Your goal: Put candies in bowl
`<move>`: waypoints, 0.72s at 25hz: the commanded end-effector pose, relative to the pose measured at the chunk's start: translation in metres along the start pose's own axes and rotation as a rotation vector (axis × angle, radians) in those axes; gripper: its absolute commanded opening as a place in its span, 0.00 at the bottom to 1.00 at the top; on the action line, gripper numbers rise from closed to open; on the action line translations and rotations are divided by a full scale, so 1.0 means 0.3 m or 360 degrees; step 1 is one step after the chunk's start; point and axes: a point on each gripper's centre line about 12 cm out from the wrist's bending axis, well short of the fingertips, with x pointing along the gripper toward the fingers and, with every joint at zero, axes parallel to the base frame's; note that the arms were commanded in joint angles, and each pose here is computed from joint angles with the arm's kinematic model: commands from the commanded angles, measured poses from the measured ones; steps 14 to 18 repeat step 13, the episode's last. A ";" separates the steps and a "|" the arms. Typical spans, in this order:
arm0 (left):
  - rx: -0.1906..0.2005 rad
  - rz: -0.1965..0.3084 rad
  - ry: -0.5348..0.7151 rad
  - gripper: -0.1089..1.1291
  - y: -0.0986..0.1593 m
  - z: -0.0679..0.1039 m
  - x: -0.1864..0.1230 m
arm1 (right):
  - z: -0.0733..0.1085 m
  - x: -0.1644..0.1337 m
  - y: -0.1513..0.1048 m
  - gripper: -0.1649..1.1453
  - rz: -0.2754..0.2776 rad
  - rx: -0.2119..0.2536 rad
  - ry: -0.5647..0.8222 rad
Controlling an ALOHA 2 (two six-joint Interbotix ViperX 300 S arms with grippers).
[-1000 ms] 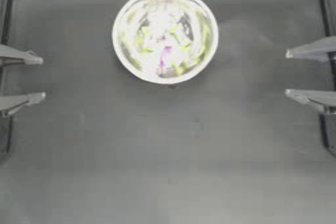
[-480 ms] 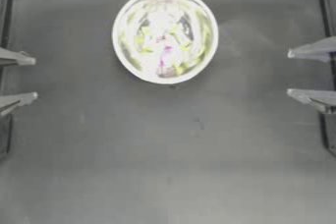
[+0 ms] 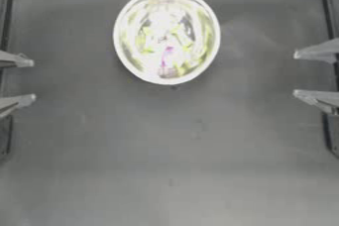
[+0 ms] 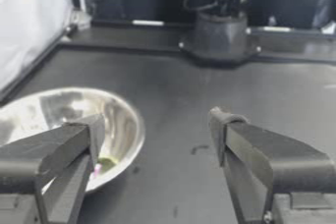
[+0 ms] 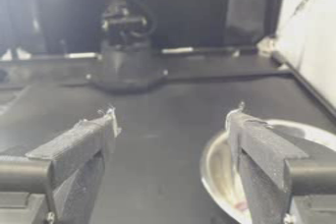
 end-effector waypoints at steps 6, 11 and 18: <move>-0.0010 0.0006 -0.0021 0.86 0.002 0.015 0.002 | 0.014 0.002 0.001 0.87 0.0004 0.0007 -0.0023; -0.0015 0.0008 -0.0019 0.86 0.002 0.010 0.003 | 0.012 0.002 0.001 0.87 0.0004 0.0007 -0.0021; -0.0020 0.0007 -0.0014 0.86 0.002 0.003 0.002 | 0.007 0.002 0.000 0.87 0.0002 0.0010 -0.0014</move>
